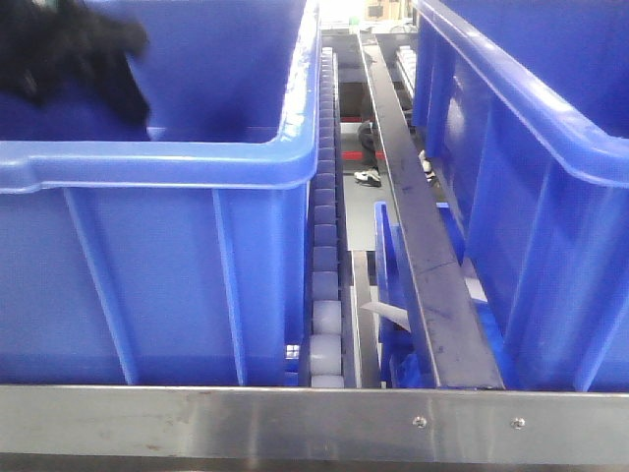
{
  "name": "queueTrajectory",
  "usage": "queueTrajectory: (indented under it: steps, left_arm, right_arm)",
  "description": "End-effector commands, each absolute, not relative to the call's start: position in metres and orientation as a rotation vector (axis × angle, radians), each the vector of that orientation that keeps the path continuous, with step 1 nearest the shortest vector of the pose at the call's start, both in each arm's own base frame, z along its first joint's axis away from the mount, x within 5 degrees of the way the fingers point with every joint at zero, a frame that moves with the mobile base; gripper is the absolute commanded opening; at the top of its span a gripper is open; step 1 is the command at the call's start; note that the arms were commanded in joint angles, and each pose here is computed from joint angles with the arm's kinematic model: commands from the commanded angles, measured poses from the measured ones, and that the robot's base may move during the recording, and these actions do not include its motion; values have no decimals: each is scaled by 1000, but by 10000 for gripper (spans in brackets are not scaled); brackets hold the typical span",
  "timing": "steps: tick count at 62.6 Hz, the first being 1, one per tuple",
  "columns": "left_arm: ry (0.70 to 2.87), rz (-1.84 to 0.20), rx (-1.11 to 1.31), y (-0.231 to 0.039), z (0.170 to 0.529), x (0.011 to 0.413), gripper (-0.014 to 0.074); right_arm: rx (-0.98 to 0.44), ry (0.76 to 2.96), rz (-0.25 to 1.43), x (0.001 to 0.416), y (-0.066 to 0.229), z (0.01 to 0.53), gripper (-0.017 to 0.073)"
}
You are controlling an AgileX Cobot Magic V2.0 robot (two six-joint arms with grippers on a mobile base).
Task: Pick and sort blue part to right shelf
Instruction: 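Lower the left gripper into the bin and open it to release the part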
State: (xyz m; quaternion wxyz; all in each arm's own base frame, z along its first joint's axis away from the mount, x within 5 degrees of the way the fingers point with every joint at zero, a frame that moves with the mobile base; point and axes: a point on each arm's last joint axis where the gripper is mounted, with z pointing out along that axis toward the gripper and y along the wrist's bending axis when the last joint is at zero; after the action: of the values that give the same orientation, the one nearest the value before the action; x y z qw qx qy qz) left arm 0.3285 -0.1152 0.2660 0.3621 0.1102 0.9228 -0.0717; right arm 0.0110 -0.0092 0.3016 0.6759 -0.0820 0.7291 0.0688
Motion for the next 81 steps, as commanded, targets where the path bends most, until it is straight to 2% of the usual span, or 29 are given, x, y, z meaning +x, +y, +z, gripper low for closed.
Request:
queueTrajectory:
  steps: [1,15,21,26,32,37,48,53,61,70,81]
  left_arm:
    - [2273,-195,250,-112,281,345,316]
    - [2376,-169,245,-112,248,360,316]
    - [2394,-165,247,-112,245,360,332]
    - [2400,-163,247,-112,245,360,402]
    - [2406,-162,247,-112,245,359,547]
    - [2418,-158,248,-111,246,358,631]
    - [2386,-163,242,-109,275,352,647]
    - [2347,-170,236,-106,293,342,627]
    - [2260,-188,226,-97,327,315,537]
    - [2165,-206,215,-85,352,275,384]
    - [2077,-223,206,-70,364,227,213]
  right_arm:
    - [-185,1501,159,6,-10,320,264]
    - [-184,1510,158,6,-10,319,264]
    - [-184,1510,158,6,-10,319,264]
    - [-184,1510,158,6,-10,319,264]
    - [-184,1510,158,6,-10,319,264]
    - [-184,1510,158,6,-10,319,264]
    - [-184,1510,158,6,-10,319,264]
    - [-184,1510,158,6,-10,319,264]
    - [-184,1510,157,6,-10,319,264]
    - [-184,1518,156,6,-10,318,264]
    - [-183,1528,154,6,-11,317,264]
